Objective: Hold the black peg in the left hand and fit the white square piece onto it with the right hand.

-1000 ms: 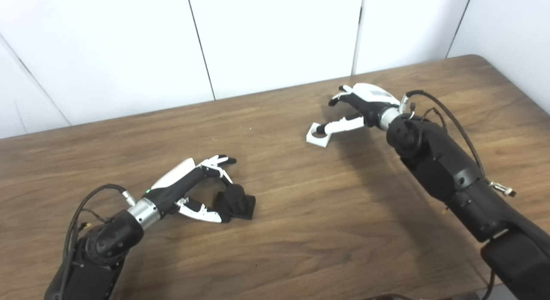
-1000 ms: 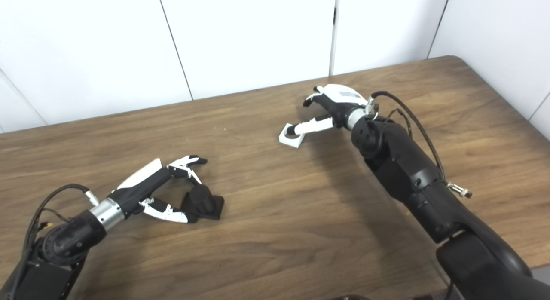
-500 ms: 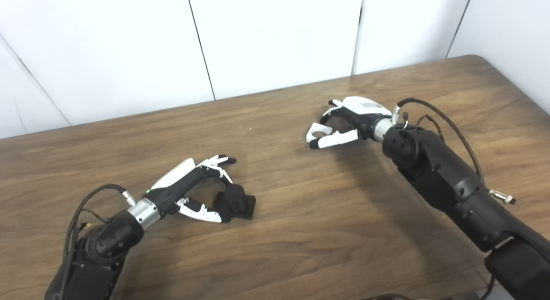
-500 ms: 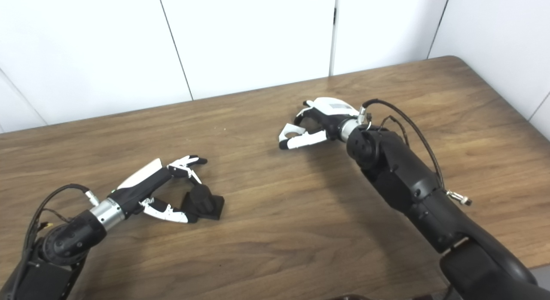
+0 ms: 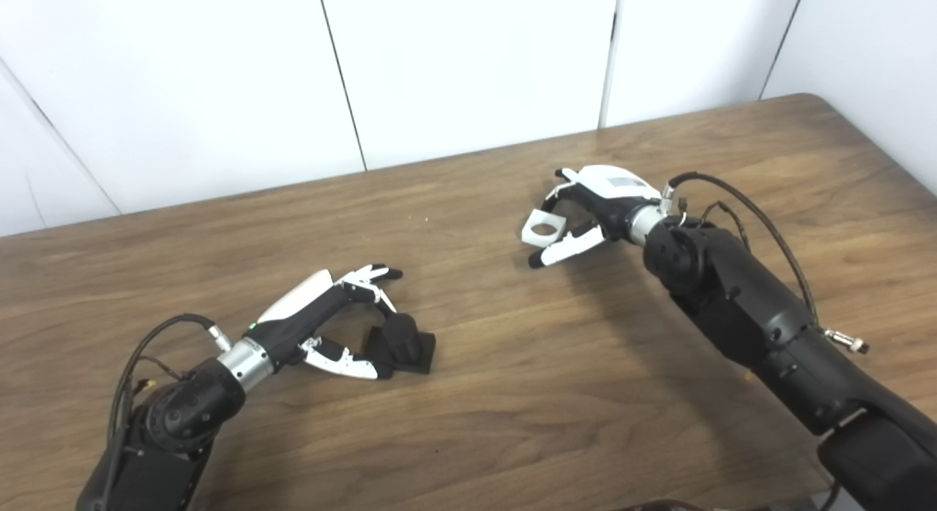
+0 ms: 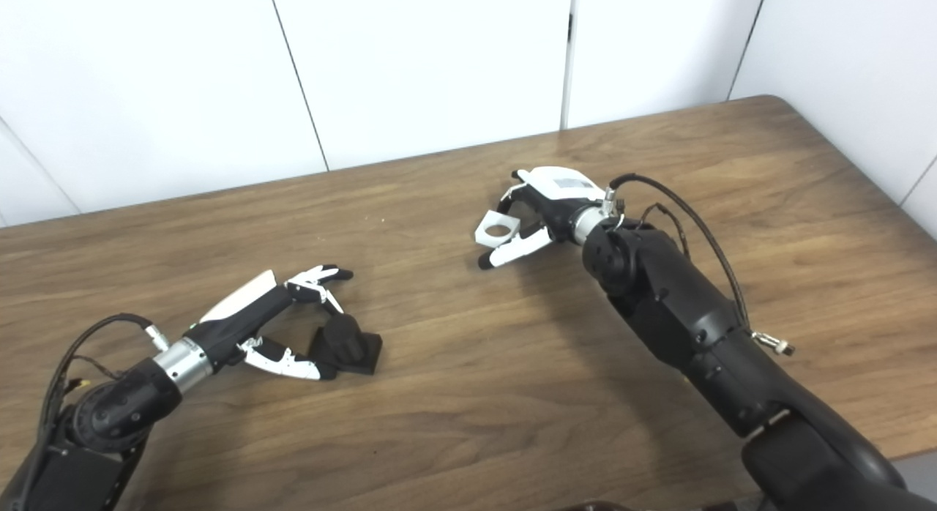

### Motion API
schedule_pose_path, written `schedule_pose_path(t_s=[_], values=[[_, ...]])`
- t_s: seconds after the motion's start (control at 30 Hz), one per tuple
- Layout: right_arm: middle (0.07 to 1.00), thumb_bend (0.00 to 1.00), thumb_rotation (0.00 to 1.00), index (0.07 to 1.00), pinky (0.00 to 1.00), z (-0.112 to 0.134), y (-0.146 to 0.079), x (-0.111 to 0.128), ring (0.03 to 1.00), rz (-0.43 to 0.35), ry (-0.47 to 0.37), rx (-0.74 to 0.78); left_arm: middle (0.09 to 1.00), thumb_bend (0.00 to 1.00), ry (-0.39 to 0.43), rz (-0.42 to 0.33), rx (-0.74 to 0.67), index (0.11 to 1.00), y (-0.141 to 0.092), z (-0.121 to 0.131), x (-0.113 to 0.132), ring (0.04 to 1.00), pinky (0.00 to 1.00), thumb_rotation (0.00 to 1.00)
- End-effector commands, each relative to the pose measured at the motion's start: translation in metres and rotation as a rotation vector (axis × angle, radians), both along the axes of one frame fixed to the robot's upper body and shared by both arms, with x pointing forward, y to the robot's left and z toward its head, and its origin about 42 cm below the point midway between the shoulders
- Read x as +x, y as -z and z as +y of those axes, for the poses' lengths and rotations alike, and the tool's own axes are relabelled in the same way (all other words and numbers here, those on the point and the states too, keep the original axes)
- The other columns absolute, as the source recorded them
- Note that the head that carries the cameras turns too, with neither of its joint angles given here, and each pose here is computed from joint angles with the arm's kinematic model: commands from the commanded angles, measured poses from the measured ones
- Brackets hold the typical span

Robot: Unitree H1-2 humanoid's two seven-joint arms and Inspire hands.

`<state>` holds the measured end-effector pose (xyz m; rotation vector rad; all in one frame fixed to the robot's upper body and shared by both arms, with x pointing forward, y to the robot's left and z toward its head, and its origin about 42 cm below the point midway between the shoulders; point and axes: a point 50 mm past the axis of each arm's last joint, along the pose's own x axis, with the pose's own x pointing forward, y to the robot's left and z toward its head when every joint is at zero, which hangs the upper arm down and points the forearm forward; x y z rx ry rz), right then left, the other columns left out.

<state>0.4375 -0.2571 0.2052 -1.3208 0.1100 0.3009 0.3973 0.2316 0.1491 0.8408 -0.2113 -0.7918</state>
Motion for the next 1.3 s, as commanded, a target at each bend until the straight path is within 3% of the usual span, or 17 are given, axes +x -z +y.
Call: schedule_pose_path(t_s=[0.0,0.27,0.67,0.87,0.93,1.0,1.27], values=[[1.000,0.86,0.56,0.749,0.99,0.011,-0.001,0.002,1.000,-0.015,-0.043,0.014,0.950,0.51,-0.016,0.052,0.064,0.492,0.012,0.006,-0.007,1.000,1.00,0.08],[0.968,0.76,0.42,0.720,0.99,0.013,0.010,0.003,0.995,-0.060,-0.008,0.030,0.950,0.51,-0.014,0.051,0.060,0.492,0.012,0.007,-0.007,1.000,1.00,0.08],[0.907,0.66,0.38,0.669,0.97,0.008,0.030,0.007,0.943,-0.120,0.070,0.098,0.952,0.51,-0.015,0.052,0.063,0.492,0.011,0.007,-0.009,1.000,0.99,0.07],[0.874,0.64,0.33,0.614,0.94,0.007,0.034,0.008,0.916,-0.153,0.072,0.139,0.950,0.51,-0.014,0.052,0.061,0.491,0.011,0.006,-0.010,1.000,1.00,0.07],[0.868,0.55,0.21,0.533,0.94,0.007,0.035,0.008,0.911,-0.161,0.068,0.146,0.949,0.51,-0.015,0.054,0.059,0.491,0.012,0.006,-0.010,1.000,1.00,0.07],[0.865,0.52,0.17,0.504,0.94,0.007,0.035,0.008,0.910,-0.165,0.066,0.149,0.949,0.51,-0.015,0.054,0.063,0.491,0.012,0.007,-0.010,1.000,1.00,0.07],[0.841,0.51,0.15,0.490,0.93,0.008,0.036,0.011,0.893,-0.173,0.063,0.139,0.948,0.51,-0.014,0.050,0.067,0.491,0.014,0.007,-0.011,1.000,0.99,0.07]])
